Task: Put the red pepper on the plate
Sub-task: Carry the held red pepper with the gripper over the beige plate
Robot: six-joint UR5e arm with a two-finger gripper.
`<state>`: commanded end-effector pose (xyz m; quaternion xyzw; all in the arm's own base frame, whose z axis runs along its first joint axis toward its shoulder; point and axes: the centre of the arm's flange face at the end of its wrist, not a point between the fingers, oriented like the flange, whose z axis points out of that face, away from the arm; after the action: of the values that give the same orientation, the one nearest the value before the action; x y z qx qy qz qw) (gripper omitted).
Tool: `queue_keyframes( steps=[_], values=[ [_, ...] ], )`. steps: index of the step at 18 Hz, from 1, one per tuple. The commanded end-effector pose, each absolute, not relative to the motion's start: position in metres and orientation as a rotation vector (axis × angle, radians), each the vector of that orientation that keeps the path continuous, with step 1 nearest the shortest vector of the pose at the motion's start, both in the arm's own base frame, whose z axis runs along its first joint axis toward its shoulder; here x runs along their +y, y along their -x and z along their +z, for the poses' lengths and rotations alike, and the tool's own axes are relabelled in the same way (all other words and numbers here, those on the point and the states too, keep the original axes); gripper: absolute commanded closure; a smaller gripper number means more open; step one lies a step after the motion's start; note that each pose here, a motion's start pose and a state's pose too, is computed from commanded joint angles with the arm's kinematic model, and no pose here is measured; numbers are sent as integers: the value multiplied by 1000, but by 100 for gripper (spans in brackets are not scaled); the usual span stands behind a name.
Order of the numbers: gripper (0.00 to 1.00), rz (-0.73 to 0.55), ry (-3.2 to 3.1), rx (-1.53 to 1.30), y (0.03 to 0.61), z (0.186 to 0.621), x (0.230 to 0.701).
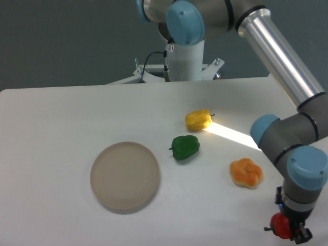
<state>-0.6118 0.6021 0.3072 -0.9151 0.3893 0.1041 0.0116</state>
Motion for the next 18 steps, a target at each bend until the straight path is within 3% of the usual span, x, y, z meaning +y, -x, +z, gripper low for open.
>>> queue_keyframes(
  steps=[8,18],
  values=[
    [44,222,2869,1120,497,344,616],
    [44,104,2959,886,357,337,651]
  ],
)
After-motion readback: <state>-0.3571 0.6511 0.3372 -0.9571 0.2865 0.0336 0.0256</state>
